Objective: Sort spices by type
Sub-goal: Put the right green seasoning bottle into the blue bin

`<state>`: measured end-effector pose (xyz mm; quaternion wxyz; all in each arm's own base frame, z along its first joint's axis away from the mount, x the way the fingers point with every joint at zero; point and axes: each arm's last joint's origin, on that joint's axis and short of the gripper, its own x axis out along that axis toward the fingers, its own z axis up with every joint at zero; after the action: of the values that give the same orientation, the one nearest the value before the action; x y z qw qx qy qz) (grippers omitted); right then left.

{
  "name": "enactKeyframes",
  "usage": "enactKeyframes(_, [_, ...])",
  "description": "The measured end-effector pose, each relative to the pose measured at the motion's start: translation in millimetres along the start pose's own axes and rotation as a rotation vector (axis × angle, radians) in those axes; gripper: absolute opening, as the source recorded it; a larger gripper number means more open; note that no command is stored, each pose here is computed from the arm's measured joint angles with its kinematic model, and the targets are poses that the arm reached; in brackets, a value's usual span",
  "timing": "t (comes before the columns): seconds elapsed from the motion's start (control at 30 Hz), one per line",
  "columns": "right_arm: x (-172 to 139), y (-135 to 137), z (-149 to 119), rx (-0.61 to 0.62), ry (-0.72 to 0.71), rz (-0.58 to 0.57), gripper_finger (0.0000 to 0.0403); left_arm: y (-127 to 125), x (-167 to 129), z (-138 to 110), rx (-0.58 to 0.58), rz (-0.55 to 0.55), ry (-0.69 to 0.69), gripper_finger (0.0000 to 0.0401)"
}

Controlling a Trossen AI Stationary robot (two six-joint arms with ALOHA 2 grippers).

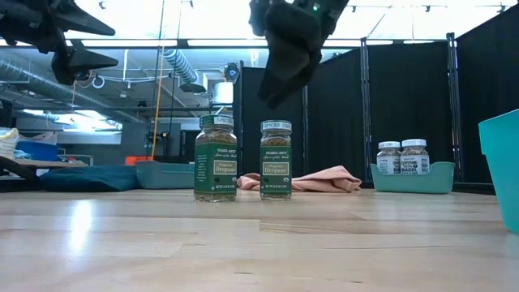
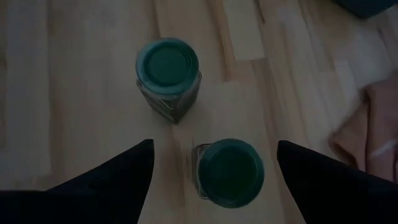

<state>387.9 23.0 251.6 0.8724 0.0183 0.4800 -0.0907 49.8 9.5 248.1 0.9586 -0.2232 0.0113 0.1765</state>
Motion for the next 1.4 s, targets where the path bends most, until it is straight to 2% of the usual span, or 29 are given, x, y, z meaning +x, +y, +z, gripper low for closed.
enactKeyframes(0.33, [23,-11,-5,-0.031,0.085,0.008,0.0346,0,0,0,-0.005,0.002,0.003,0.0314])
enactKeyframes(0.67, [30,-22,-6,-0.007,0.117,0.028,0.0336,0,0,-1,-0.004,0.004,0.006,0.0314])
enactKeyframes(0.87, [30,-24,-6,-0.006,0.125,0.025,0.0300,1,0,-1,-0.003,0.006,0.010,0.0314])
enactKeyframes(1.1, [30,-24,-8,-0.008,0.142,0.026,0.0212,1,0,-2,0.000,0.009,0.017,0.0314])
enactKeyframes(1.4, [29,-26,-7,0.048,0.120,-0.043,0.0206,1,0,-2,-0.008,0.009,0.015,0.0314])
